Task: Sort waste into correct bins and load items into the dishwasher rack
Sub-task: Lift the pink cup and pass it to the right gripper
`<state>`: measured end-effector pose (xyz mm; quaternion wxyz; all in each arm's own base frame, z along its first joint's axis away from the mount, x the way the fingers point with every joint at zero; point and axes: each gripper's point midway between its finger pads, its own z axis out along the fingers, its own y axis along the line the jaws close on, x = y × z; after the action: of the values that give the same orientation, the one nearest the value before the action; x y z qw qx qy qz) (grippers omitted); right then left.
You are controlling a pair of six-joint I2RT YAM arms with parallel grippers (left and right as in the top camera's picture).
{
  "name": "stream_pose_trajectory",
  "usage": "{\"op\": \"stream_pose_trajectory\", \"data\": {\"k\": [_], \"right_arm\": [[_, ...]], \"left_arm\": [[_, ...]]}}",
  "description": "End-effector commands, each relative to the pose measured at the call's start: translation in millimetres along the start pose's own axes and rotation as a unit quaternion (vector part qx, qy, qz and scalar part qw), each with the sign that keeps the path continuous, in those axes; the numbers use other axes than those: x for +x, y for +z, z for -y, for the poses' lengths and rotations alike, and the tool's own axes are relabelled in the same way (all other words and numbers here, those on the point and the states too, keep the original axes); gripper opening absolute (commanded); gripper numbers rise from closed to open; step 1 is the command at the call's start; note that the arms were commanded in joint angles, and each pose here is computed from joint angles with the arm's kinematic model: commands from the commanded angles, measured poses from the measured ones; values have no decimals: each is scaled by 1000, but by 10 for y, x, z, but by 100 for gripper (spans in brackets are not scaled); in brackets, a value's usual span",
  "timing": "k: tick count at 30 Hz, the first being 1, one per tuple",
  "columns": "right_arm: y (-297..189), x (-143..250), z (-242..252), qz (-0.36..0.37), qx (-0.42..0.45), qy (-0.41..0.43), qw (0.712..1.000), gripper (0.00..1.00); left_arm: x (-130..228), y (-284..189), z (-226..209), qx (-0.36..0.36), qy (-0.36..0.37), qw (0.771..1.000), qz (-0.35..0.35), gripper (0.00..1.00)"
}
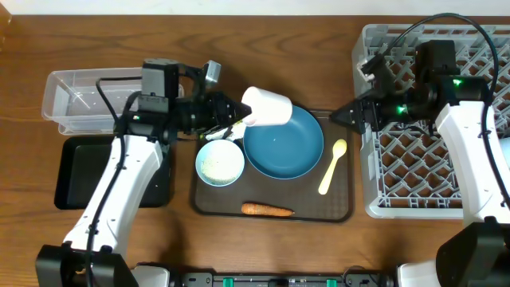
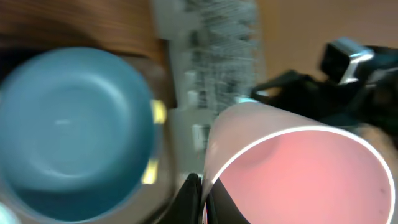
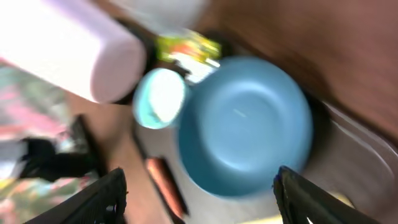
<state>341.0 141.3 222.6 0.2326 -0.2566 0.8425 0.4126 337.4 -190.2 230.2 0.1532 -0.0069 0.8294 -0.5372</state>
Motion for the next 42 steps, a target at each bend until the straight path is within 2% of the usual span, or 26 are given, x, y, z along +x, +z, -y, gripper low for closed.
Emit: {"op": "stream_pose_trajectory", "data": {"k": [1, 7, 15, 22, 32, 39, 42], "right_arm": [[-10, -215, -503, 54, -111, -94, 988, 75], [145, -241, -740, 49, -145, -129, 980, 82], [191, -357, -1123, 79, -225, -179, 954, 83], [202, -366, -1236, 84, -248, -191, 946, 73], [252, -340, -1381, 79, -271, -200, 938, 64], [259, -350, -1385, 81, -271, -206, 937, 46], [277, -346, -1358, 78, -262, -207, 939, 42]], "left_arm": [[139, -51, 373, 97, -35, 993, -59, 6], [149, -3, 498, 113, -42, 990, -69, 6], [210, 60, 546, 115, -36, 990, -79, 6], [209, 67, 544, 113, -45, 989, -79, 6], [201, 70, 536, 110, -53, 989, -78, 6], [202, 70, 536, 110, -54, 989, -78, 6], [202, 70, 536, 110, -54, 989, -78, 7]]}}
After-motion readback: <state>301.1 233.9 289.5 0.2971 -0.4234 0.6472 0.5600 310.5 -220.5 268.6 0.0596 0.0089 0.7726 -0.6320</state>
